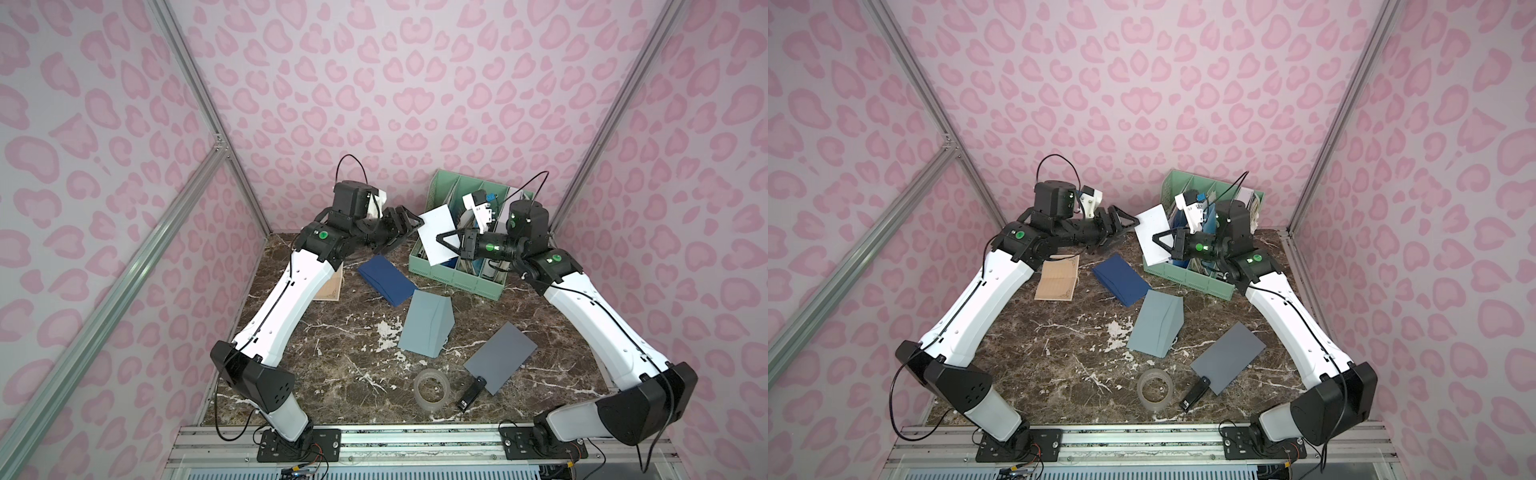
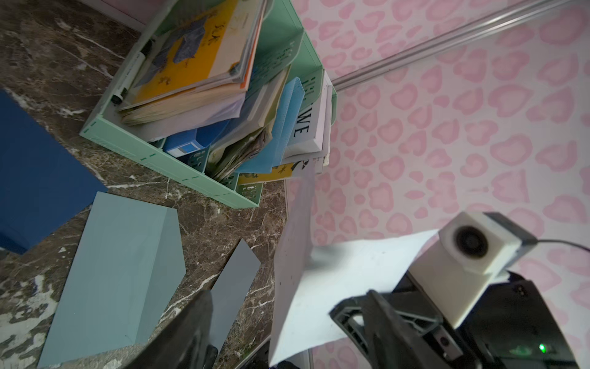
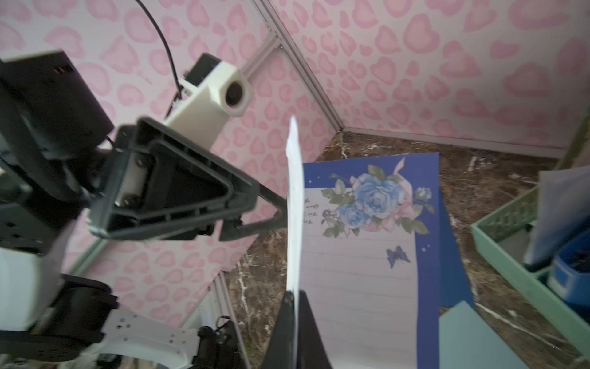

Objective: Take the letter paper out of the envelope
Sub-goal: Unfold the letter paper.

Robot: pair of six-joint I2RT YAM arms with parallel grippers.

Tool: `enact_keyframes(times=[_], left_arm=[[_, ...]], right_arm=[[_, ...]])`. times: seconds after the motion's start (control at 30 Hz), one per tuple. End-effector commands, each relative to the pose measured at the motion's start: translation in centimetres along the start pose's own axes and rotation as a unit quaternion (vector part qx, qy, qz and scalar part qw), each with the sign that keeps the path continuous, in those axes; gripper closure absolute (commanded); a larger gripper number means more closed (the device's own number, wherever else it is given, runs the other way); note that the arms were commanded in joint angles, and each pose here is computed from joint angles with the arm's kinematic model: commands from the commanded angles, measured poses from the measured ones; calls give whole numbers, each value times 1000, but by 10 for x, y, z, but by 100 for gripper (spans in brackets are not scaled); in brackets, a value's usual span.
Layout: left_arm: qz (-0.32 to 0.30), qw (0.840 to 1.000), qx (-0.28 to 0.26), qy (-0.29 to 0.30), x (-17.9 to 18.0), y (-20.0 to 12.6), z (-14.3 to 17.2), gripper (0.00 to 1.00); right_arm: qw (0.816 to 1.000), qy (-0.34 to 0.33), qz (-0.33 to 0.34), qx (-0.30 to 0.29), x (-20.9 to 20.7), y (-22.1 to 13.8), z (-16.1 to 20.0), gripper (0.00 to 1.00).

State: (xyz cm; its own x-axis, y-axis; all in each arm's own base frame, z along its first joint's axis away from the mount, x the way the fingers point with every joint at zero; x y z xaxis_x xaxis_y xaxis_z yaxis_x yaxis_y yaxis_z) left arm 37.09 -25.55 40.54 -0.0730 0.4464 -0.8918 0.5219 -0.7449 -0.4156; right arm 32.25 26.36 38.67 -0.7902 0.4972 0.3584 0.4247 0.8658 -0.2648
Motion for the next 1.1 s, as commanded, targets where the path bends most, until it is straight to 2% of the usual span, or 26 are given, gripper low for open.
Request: enact_keyframes(times=[0.0,0.1,0.17,0.23,0.3,0.5,0.57,0.67,0.83,1.07], left_arm=[[-22,998,-9,-60,12,-15,-6,1],[-8,996,1,-85,9,-24,-9,1],[-1,995,21,-97,8,-25,-5,2],[-2,993,54,-109,13,-19,1,7],[-10,991,76,-111,20,-16,8,8],[-6,986,122,-111,29,-8,21,3],[7,985,133,-109,25,-4,24,1],[20,983,155,-94,17,1,35,2],[11,980,186,-73,24,7,53,14],[-21,981,188,-51,40,15,55,19]], right_arm=[[973,-141,164,78,-29,-12,36,100],[936,-252,234,77,-24,-20,43,100],[908,-327,255,62,-15,-25,46,100],[870,-414,264,33,-1,-31,47,100],[843,-466,269,23,4,-35,48,100],[782,-567,257,22,16,-35,53,100],[776,-581,245,29,18,-30,58,100],[777,-583,236,32,19,-23,59,100],[775,-594,214,23,28,-16,60,100],[784,-592,186,18,37,-15,59,100]])
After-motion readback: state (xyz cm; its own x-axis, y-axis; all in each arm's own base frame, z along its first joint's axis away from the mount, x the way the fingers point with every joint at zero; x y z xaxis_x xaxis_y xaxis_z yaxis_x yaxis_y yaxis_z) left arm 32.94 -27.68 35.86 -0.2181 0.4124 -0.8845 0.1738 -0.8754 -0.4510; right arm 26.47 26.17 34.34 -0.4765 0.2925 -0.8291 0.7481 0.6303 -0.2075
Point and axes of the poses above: each gripper's point midway between its finger pads, its own y axis out along the fingers, its own x axis along the line the jaws close on, z = x × y, the point moved 2 cm from there along -y, back along the fingers, and after that the axes turned 10 degrees about -y, right-handed, at the moved point
